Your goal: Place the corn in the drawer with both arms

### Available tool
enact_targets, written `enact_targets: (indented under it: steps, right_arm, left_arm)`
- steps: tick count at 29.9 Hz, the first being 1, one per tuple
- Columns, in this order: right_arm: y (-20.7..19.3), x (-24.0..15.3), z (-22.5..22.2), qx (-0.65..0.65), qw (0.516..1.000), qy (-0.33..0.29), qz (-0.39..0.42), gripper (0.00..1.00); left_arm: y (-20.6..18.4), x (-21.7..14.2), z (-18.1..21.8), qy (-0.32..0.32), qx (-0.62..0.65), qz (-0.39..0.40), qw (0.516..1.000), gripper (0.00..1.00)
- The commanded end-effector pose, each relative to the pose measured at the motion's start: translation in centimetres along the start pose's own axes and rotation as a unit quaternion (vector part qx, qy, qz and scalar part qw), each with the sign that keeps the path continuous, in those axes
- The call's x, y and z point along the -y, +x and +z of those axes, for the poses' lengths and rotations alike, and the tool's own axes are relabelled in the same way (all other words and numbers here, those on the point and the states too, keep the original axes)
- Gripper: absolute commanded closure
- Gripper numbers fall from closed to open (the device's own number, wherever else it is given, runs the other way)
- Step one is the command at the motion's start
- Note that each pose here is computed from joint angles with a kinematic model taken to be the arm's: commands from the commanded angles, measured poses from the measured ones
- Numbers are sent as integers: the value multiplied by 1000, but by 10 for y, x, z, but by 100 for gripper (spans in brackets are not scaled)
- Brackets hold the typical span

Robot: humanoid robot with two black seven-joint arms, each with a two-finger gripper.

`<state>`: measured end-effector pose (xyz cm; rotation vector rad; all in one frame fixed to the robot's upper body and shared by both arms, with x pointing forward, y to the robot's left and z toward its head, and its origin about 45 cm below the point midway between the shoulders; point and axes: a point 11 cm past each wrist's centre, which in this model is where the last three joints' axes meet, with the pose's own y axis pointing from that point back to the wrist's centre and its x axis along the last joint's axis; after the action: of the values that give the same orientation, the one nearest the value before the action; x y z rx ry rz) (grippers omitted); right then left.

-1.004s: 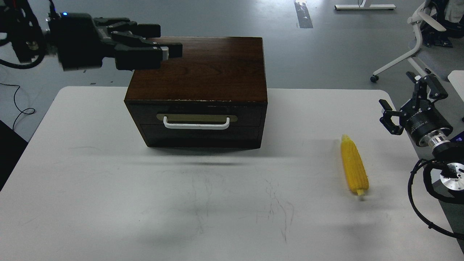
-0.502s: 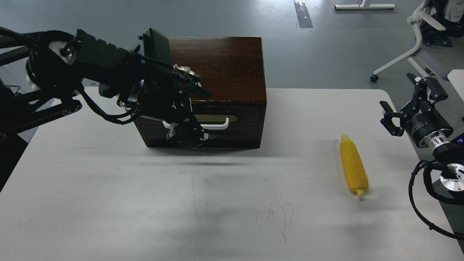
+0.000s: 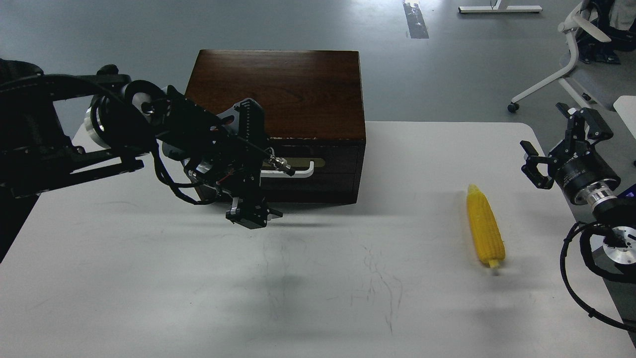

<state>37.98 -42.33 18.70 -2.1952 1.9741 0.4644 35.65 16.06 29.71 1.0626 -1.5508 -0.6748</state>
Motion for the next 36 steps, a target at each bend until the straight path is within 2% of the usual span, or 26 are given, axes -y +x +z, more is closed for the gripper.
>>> enact_targets:
  steps: [1, 15, 36]
  right_arm:
    - [0, -1, 1, 0, 1000, -1, 0, 0]
    - [1, -2, 1, 0, 1000, -2, 2, 0]
    - [4, -3, 0, -3, 1000, -3, 4, 0]
  left_arm:
    - [-1, 4, -8, 8, -6, -5, 1000, 2]
    - [-29, 13, -14, 11, -28, -45, 999, 2]
    - [-26, 23, -16, 9, -26, -49, 998, 2]
